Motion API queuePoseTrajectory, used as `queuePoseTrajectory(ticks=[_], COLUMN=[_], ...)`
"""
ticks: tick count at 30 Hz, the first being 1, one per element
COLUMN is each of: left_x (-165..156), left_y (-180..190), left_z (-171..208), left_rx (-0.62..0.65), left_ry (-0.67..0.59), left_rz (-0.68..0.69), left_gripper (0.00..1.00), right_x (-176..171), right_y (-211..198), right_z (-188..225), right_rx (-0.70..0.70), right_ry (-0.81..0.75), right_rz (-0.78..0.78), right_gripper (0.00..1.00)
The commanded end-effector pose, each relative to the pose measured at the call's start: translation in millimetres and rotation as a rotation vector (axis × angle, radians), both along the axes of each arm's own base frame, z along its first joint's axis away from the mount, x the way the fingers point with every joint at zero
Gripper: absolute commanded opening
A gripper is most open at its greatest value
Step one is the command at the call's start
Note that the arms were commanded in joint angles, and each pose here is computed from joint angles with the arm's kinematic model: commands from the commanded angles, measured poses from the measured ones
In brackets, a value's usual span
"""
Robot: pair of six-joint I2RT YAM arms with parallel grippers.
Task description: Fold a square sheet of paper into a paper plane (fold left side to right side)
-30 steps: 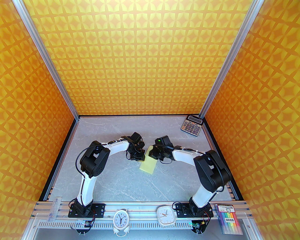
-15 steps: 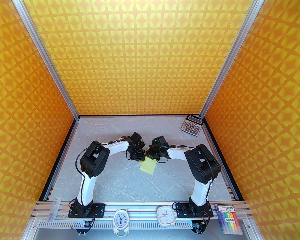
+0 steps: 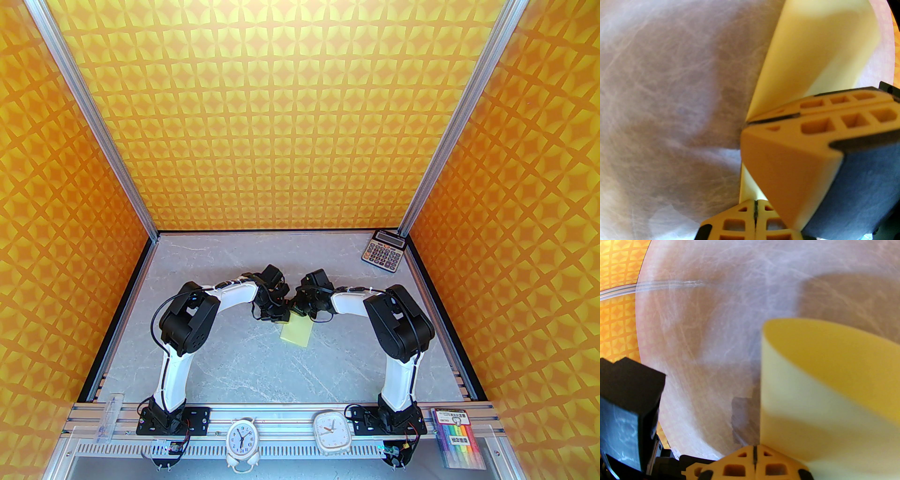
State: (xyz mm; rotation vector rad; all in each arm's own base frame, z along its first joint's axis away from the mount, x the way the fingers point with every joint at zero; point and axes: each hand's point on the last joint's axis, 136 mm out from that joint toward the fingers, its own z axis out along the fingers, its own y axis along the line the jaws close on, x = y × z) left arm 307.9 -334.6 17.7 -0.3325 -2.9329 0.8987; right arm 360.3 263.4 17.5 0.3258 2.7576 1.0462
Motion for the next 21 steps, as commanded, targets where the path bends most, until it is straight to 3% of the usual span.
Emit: queuePoseTrajectory(ticks=[1,21], left_x=[-27.7,-60.0], left_y=[15.8,19.3], left_z=[-23.3,-35.9], left_rx=[0.078,0.11], left_ry=[0.081,0.115], left_rz=[-0.009,-0.056], left_gripper=[0.0,0.0], right_x=[7.2,62.8], right_y=[-8.5,-30.5], right_z=[-13.1,-12.6], right_rx=[-0.082,-0.12], right_ry=[0.004,-0.005], right_rz=[-0.015,-0.041], right_gripper=[0.0,0.0])
